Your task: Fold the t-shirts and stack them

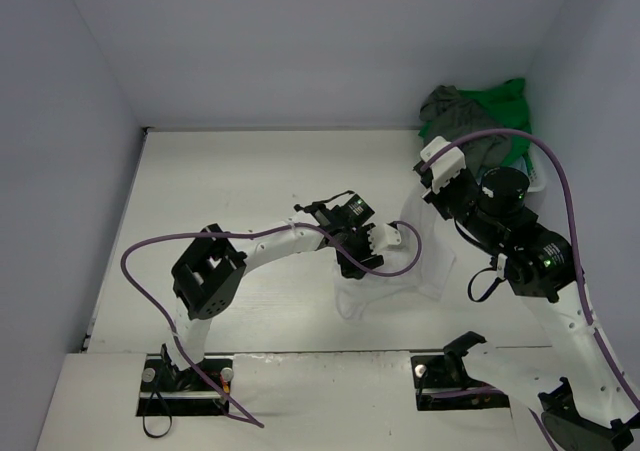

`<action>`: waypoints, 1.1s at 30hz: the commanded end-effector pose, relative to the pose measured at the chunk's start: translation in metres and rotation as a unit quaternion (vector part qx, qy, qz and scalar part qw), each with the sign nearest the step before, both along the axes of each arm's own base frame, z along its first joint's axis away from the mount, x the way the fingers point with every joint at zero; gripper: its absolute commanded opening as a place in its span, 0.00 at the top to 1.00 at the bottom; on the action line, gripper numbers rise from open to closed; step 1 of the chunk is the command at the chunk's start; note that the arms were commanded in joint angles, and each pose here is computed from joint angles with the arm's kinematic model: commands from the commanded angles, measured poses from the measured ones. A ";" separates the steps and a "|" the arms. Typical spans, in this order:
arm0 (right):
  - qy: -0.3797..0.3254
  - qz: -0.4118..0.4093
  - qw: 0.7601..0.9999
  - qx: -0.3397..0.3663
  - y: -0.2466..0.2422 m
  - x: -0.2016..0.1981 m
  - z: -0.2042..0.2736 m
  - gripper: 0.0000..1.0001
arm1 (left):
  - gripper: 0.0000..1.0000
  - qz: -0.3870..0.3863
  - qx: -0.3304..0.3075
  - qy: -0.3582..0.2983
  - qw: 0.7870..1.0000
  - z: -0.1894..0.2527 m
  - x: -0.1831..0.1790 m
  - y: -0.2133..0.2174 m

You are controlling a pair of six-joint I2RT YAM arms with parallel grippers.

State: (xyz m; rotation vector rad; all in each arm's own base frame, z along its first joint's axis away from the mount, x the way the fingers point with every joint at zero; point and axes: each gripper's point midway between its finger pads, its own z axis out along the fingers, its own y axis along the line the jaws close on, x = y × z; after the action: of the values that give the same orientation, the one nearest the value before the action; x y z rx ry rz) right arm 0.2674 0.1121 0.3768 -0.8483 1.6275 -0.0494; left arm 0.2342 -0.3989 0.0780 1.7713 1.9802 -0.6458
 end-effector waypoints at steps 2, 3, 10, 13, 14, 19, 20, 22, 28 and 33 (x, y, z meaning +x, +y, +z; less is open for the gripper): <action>-0.042 -0.009 0.999 0.022 0.000 0.008 0.022 1.00 | 0.52 -0.009 -0.050 -0.042 0.998 0.052 0.008 -0.009; -0.042 -0.009 0.999 0.022 0.000 0.008 0.022 1.00 | 0.56 -0.009 -0.049 -0.041 0.998 0.050 0.008 -0.010; -0.039 -0.008 0.999 0.021 0.001 0.008 0.019 1.00 | 0.70 -0.011 -0.046 -0.034 0.998 0.044 0.007 -0.011; -0.036 -0.009 0.999 0.021 0.001 0.009 0.015 1.00 | 0.79 -0.010 -0.046 -0.035 0.998 0.044 0.008 -0.012; -0.037 -0.008 0.999 0.020 0.001 0.009 0.015 1.00 | 0.81 -0.010 -0.047 -0.036 0.998 0.045 0.008 -0.012; -0.033 -0.005 0.999 0.022 0.003 0.009 0.012 1.00 | 1.00 0.001 -0.040 -0.053 0.998 0.047 0.015 -0.009; -0.032 -0.005 0.999 0.021 0.003 0.010 0.010 1.00 | 1.00 0.002 -0.040 -0.056 0.998 0.050 0.015 -0.008; -0.031 -0.006 0.999 0.019 0.003 0.010 0.009 1.00 | 1.00 0.005 -0.040 -0.069 0.997 0.054 0.020 -0.005; -0.036 -0.017 0.999 0.016 -0.001 0.011 0.012 1.00 | 1.00 0.028 -0.051 -0.104 0.993 0.080 0.036 0.007; -0.032 -0.019 0.999 0.010 -0.003 0.012 0.006 1.00 | 1.00 0.078 -0.082 -0.135 0.984 0.126 0.066 0.039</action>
State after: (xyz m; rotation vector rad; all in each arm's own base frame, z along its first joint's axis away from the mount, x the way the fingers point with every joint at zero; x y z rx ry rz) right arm 0.2717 0.1127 0.3624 -0.8526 1.6501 -0.0576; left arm 0.2685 -0.3751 0.1202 1.6627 1.9424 -0.5207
